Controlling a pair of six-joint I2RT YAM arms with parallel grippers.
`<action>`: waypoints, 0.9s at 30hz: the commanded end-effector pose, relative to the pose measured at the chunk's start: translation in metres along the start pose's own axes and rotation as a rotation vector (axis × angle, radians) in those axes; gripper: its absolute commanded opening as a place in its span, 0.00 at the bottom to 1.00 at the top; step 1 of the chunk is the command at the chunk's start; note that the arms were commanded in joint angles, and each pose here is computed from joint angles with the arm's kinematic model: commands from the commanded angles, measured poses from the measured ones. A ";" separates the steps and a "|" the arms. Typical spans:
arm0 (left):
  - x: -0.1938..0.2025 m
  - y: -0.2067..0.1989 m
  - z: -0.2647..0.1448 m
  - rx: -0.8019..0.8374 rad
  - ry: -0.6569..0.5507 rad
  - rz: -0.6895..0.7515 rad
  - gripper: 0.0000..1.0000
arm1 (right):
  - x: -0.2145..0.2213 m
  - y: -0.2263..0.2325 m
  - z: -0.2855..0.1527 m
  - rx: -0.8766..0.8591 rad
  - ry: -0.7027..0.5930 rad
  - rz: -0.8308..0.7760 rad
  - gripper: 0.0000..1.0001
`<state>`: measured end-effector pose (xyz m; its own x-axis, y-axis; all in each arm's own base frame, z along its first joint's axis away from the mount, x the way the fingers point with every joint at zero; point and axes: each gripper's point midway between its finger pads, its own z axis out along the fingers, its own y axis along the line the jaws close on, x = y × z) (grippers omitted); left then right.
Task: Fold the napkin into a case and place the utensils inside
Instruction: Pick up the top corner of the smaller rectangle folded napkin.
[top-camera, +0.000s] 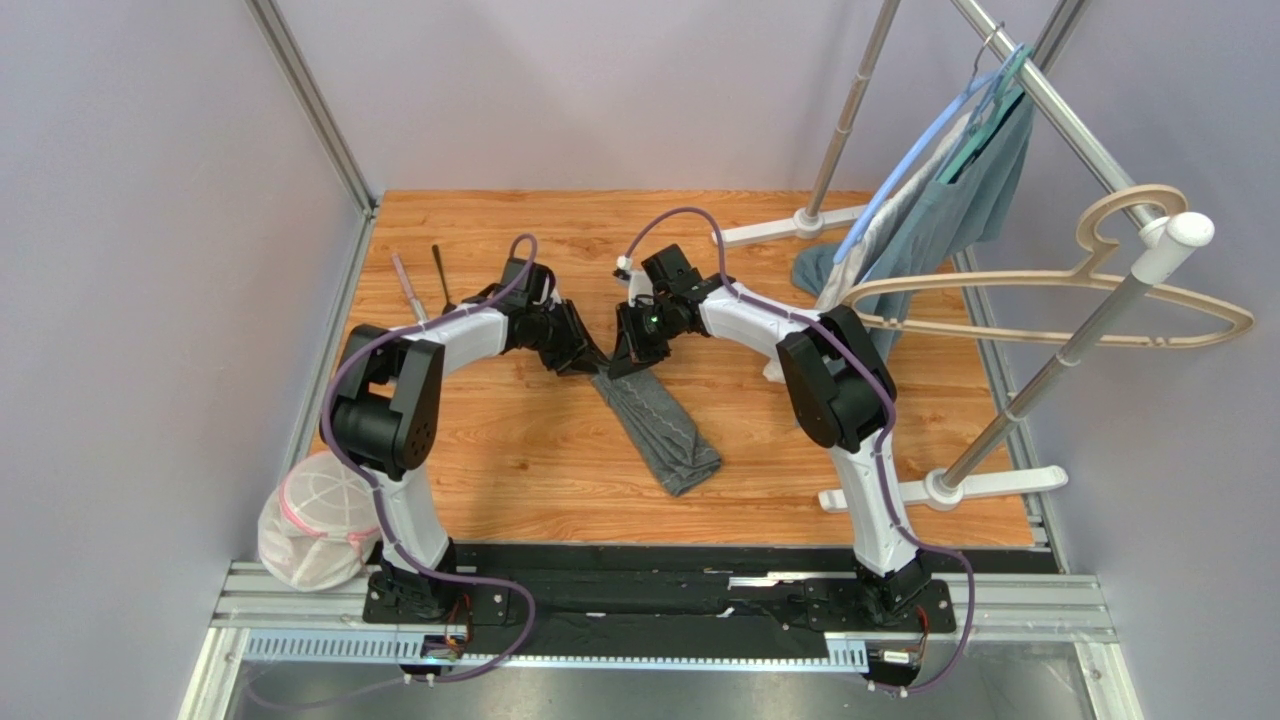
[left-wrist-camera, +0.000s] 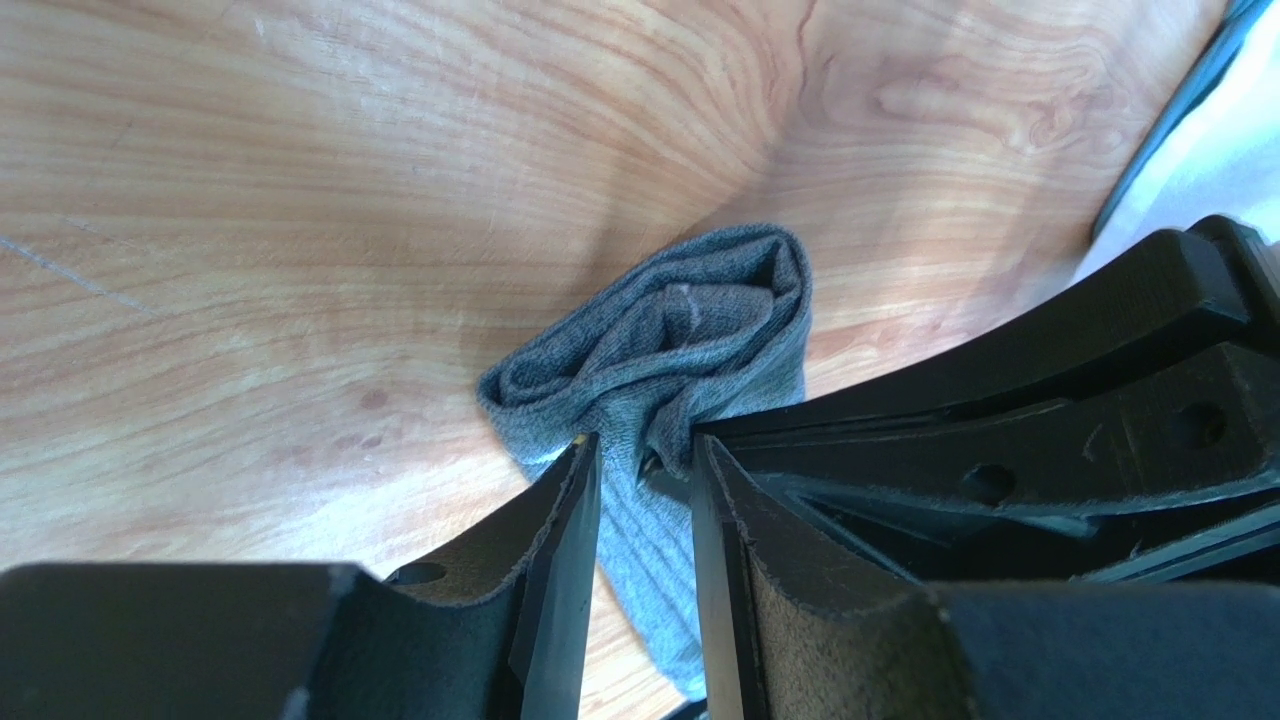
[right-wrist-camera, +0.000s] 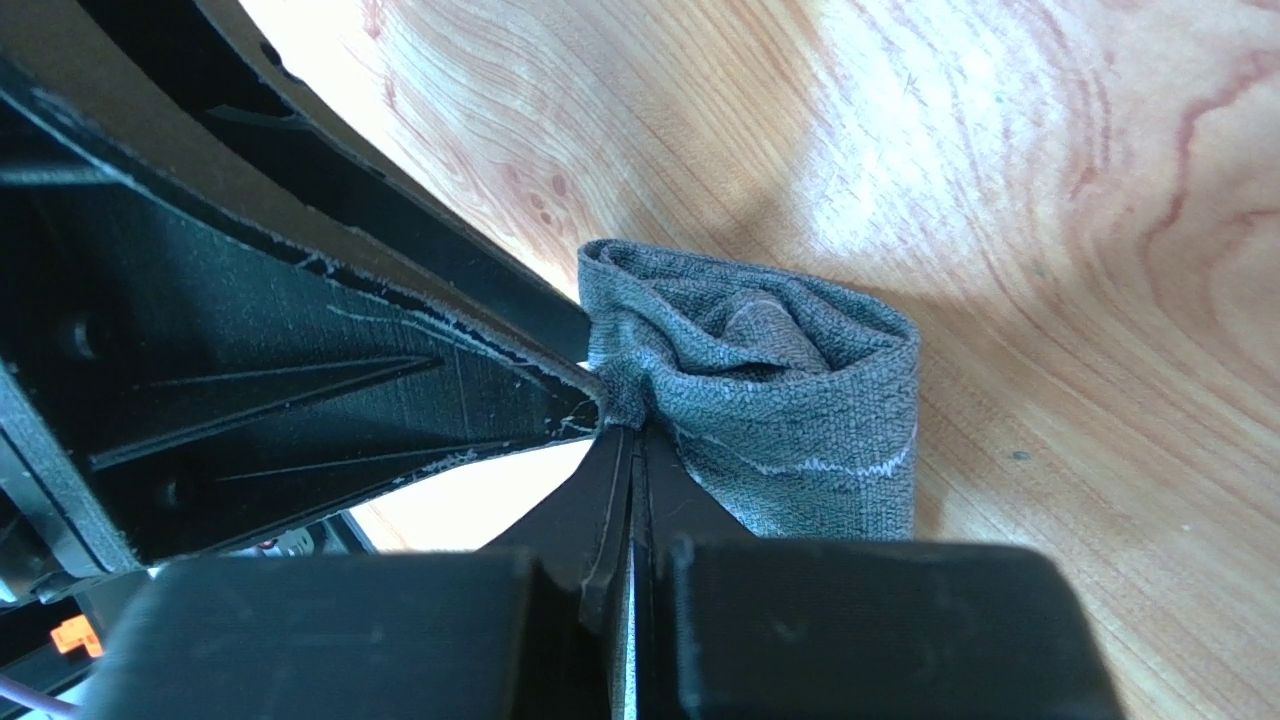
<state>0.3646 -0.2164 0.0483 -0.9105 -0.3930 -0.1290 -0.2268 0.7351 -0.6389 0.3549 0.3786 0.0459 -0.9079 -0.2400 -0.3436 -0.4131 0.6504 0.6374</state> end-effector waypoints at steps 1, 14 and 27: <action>-0.010 -0.013 -0.007 0.057 -0.064 -0.012 0.38 | -0.006 0.017 -0.010 -0.043 -0.028 -0.056 0.00; -0.008 -0.010 -0.005 0.053 -0.054 -0.015 0.46 | -0.006 0.023 -0.012 -0.075 -0.022 -0.075 0.00; -0.014 -0.014 -0.004 0.045 -0.050 0.008 0.18 | -0.002 0.025 -0.009 -0.104 -0.009 -0.082 0.06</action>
<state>0.3643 -0.2162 0.0436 -0.8979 -0.4225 -0.1236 -0.2494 0.7197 -0.6480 0.3463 0.3807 0.0465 -0.9011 -0.2702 -0.3391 -0.4327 0.6098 0.6640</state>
